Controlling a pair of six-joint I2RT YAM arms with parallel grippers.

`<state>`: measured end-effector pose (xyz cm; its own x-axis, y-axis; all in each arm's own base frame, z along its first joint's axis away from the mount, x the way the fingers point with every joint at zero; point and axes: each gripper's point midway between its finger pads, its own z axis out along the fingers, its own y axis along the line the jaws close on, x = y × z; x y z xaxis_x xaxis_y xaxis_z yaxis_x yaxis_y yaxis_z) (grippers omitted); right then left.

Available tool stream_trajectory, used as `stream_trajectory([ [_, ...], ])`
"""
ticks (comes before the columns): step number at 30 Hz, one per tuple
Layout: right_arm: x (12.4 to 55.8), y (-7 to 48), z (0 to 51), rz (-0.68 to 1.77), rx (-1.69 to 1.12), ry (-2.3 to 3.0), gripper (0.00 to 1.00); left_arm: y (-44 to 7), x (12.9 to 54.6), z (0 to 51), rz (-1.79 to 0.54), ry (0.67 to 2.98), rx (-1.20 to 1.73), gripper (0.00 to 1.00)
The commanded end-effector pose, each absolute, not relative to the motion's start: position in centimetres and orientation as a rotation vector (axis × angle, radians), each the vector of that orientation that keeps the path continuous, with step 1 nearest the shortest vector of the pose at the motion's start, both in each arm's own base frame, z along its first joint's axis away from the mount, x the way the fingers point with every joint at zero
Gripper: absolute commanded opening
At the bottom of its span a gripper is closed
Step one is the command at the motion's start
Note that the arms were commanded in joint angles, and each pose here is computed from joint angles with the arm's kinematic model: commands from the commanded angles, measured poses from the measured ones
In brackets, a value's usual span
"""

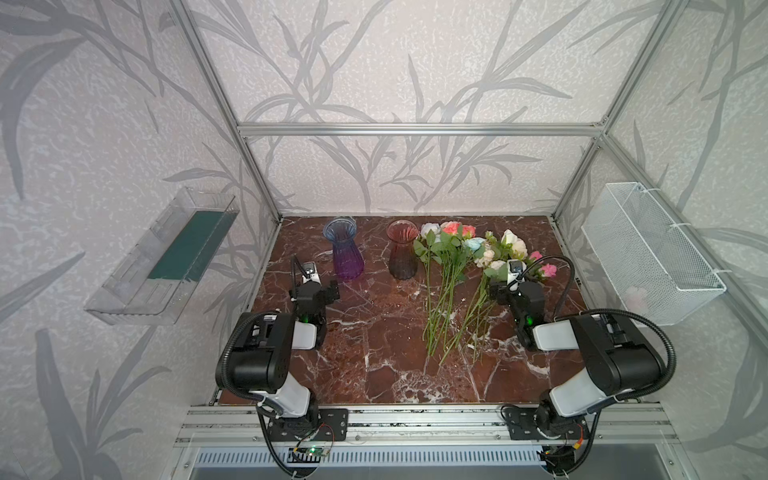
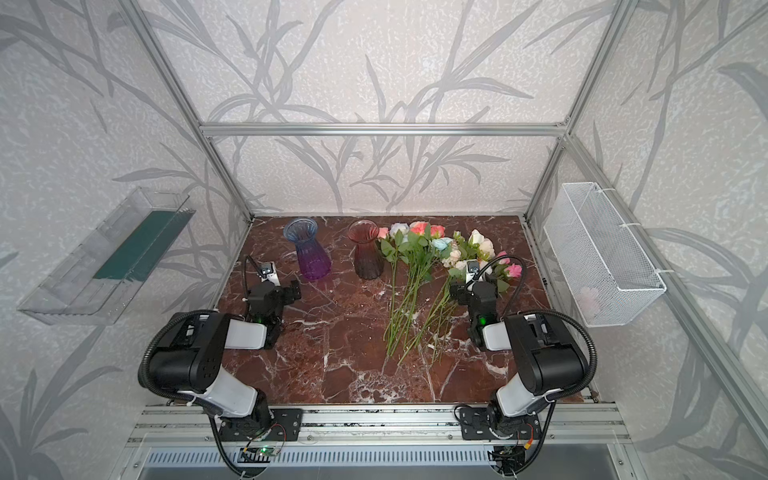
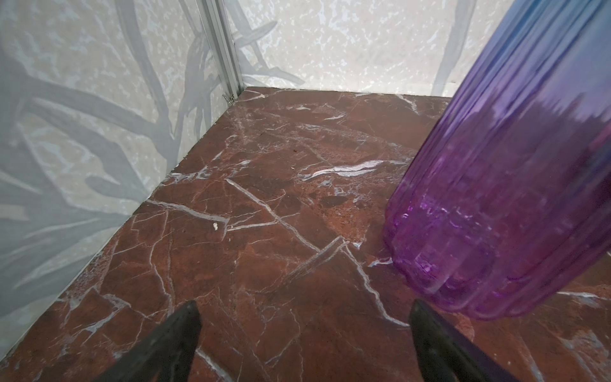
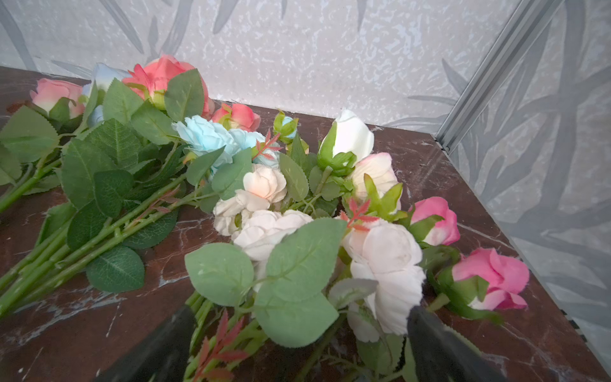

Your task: Arrange the flowers into the vase

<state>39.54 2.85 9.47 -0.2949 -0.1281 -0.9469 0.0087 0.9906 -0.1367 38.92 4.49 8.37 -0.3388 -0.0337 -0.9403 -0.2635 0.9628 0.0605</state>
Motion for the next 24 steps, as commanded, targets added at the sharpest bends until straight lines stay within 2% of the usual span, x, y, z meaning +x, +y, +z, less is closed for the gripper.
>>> stream_trajectory([
  [1,39.58,3.01,9.64,-0.136,-0.099,1.855,0.99,4.45,39.37,9.70,0.227,1.871,-0.206,0.99],
  [24,39.58,2.97,9.60,-0.136,-0.097,1.856,0.99,4.40,39.40,9.68,0.227,1.873,-0.205,0.99],
])
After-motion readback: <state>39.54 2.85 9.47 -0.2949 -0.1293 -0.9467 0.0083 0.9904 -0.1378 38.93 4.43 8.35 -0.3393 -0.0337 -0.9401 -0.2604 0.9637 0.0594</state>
